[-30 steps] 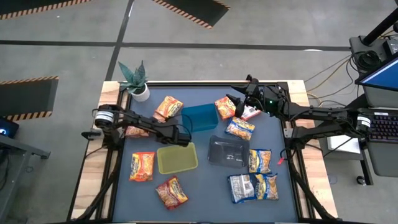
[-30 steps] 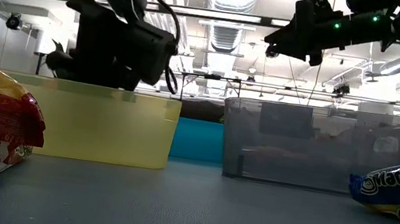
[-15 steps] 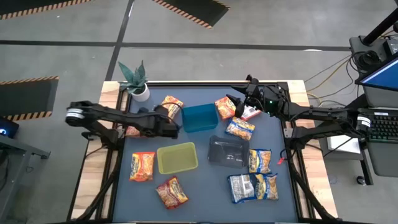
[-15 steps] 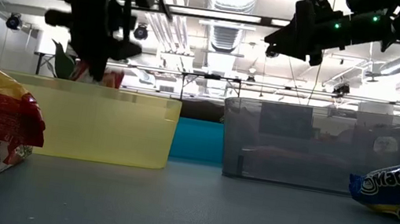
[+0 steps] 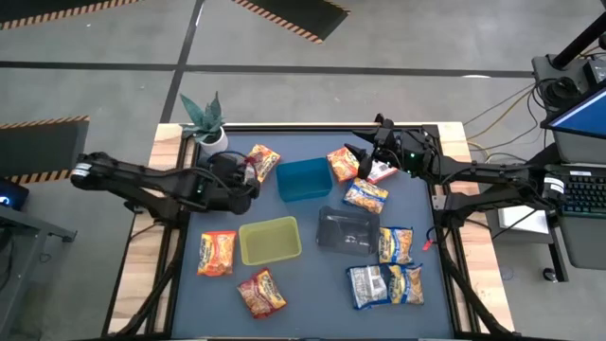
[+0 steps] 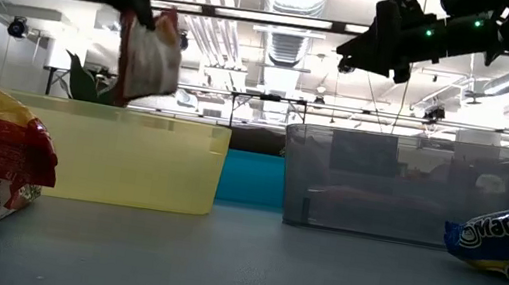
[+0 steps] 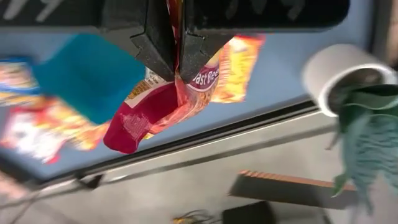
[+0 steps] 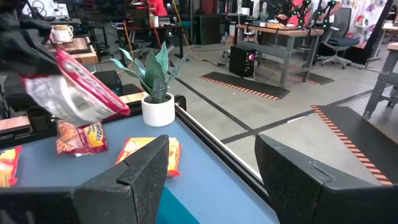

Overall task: Sort Maruchan noodles
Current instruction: Put the red noodle pack into the yellow bin

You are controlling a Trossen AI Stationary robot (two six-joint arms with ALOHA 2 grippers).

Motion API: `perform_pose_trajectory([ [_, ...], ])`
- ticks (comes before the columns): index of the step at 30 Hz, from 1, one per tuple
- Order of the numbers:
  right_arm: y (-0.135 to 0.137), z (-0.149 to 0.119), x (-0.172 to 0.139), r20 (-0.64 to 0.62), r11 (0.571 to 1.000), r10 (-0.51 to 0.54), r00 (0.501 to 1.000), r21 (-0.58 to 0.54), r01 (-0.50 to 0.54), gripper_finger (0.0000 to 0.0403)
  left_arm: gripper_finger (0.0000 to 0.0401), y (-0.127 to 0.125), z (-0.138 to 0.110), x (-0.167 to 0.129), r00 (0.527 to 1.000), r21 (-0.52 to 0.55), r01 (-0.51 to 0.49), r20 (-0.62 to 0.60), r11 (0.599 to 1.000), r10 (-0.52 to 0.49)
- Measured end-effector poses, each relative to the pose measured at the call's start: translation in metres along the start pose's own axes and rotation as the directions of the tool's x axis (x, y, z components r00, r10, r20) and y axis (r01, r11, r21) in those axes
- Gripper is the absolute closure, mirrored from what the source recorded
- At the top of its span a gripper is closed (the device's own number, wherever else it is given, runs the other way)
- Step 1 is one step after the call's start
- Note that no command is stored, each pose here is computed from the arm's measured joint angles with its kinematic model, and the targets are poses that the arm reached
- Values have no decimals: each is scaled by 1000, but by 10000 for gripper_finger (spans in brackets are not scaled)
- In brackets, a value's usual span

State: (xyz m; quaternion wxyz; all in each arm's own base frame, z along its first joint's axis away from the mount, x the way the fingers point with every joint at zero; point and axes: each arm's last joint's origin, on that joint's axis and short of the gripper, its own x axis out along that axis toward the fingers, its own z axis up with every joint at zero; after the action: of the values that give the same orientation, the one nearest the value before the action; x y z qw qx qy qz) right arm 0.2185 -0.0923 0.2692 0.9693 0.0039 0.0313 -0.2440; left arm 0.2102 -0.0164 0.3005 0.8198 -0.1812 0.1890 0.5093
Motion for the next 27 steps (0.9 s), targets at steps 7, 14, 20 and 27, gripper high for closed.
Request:
perform_pose_trajectory([
  [7,0,0,0,0,1000,0,1000,-1,0,177,401,-5,23,-22,983,-162,178,-18,971,-183],
  [14,0,0,0,0,1000,0,1000,-3,0,177,401,-21,67,-48,954,-306,287,1,908,-301],
  [20,0,0,0,0,1000,0,1000,-2,0,177,401,-53,55,-63,924,-388,316,-81,866,-374],
  [27,0,-2,0,-21,1000,0,1000,-3,0,177,401,-79,-2,-86,954,-494,204,-92,845,-285],
])
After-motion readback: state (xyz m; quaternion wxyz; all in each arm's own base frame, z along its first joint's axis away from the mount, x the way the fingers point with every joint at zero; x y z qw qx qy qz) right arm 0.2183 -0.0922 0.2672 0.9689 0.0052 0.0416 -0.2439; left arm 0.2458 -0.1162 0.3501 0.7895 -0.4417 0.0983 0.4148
